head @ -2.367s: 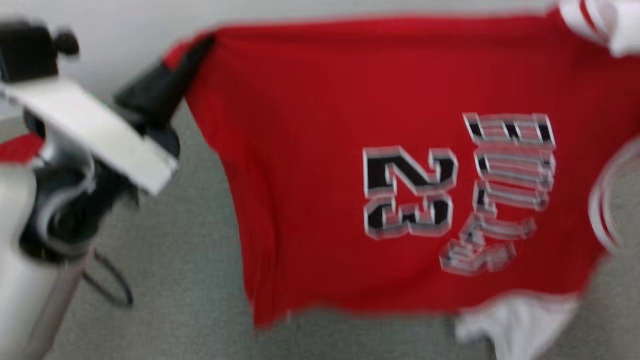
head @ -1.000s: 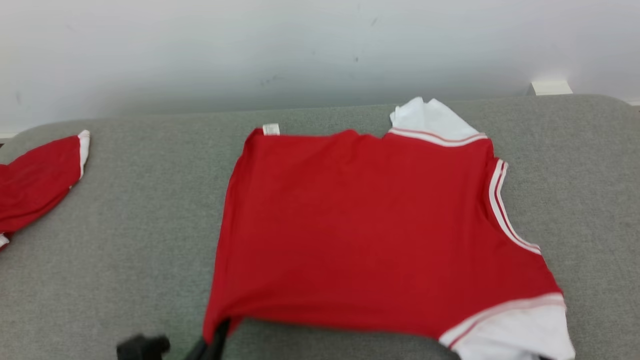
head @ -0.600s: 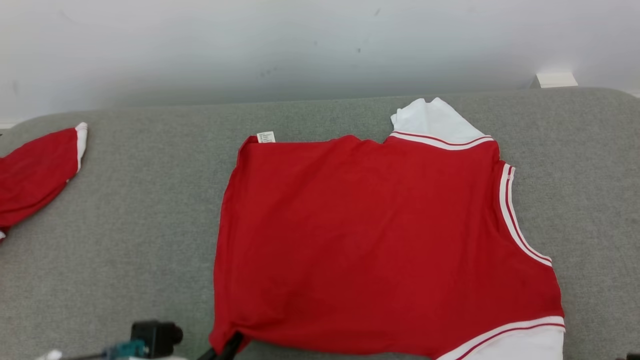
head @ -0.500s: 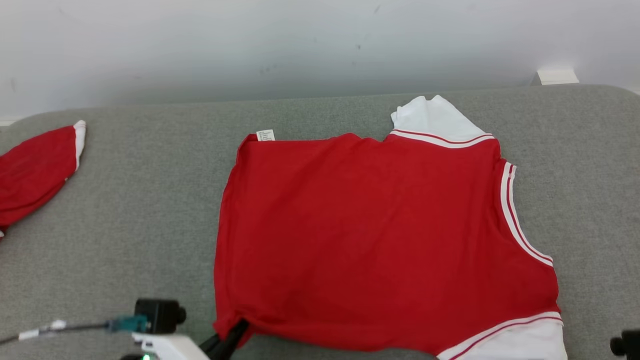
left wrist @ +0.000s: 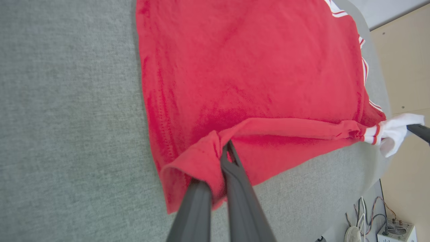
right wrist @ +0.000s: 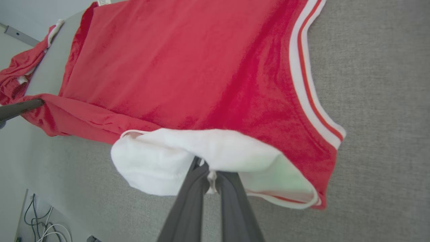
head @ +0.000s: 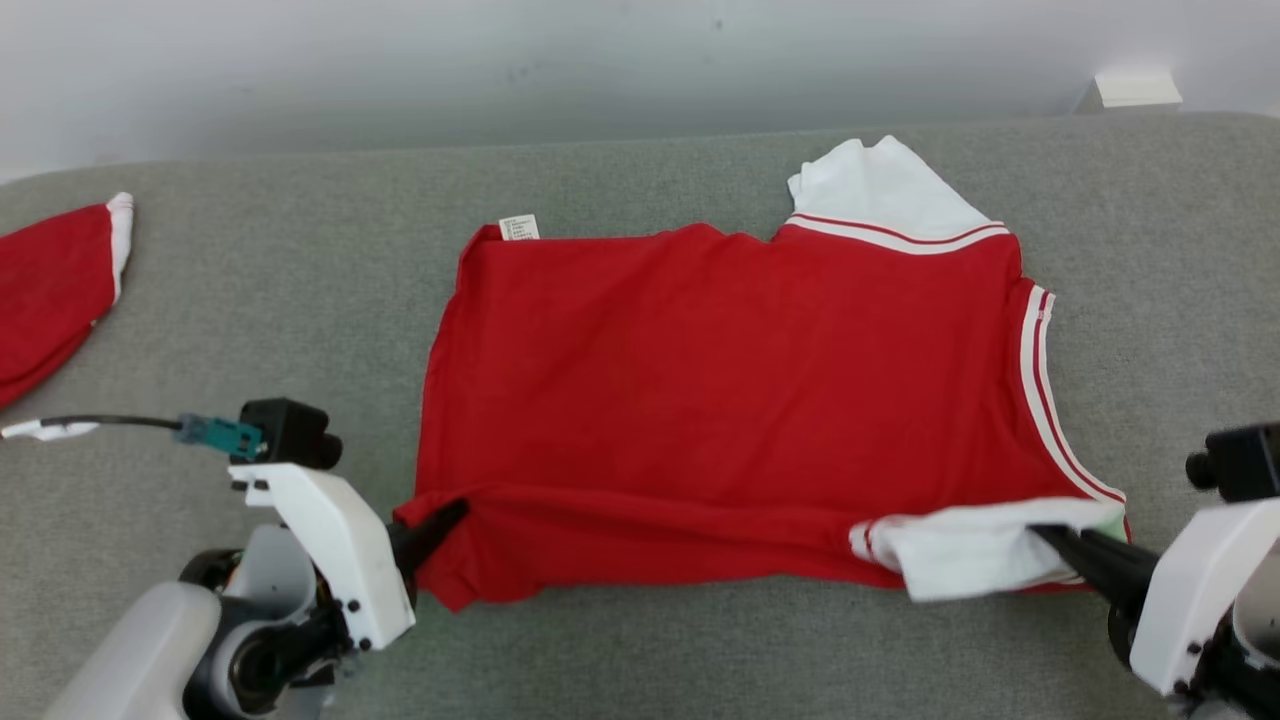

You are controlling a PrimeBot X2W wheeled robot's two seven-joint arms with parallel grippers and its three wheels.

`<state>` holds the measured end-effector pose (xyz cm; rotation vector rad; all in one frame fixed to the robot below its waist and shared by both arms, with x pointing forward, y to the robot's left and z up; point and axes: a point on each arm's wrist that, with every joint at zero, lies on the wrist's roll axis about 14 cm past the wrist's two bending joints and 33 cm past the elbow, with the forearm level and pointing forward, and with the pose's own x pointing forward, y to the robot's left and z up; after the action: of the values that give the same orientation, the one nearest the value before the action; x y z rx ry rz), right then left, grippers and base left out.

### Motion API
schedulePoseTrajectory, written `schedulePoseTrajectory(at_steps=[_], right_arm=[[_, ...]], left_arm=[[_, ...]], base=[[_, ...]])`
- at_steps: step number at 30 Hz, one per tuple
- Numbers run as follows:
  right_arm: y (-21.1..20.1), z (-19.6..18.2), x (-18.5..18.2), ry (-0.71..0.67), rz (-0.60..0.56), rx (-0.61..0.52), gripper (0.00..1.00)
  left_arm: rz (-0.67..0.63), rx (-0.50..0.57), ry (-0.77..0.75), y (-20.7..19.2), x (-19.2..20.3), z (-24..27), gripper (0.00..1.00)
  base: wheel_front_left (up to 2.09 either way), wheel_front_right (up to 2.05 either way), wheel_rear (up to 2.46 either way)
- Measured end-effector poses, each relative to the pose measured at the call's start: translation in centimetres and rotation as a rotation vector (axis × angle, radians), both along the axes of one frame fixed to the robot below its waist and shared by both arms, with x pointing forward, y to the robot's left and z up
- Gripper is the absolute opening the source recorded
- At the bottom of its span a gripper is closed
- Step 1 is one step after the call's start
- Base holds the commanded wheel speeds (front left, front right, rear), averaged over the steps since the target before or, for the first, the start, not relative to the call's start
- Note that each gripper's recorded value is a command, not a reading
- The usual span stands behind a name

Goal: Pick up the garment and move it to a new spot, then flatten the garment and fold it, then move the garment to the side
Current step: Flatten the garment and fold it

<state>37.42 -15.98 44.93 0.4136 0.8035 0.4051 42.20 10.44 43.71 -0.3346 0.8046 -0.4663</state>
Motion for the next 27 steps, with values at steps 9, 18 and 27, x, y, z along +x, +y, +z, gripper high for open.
schedulePoseTrajectory(at_steps=[9,18,27], right_arm=[[-1.3,1.4,4.6,-0.097,-0.130,-0.026,1.00],[-2.9,4.3,2.8,-0.274,-0.191,-0.071,1.00],[-5.6,0.2,-1.9,-0.305,-0.202,-0.308,1.00]], left_arm=[[0.032,0.018,-0.007,0.3,2.0,-0.7,1.00],[0.104,0.045,-0.208,2.4,2.9,2.5,1.00],[0.072,0.142,-0.247,1.6,-1.5,0.0,1.00]], base=[[0.00,0.00,0.00],[0.00,0.00,0.00],[0.00,0.00,0.00]])
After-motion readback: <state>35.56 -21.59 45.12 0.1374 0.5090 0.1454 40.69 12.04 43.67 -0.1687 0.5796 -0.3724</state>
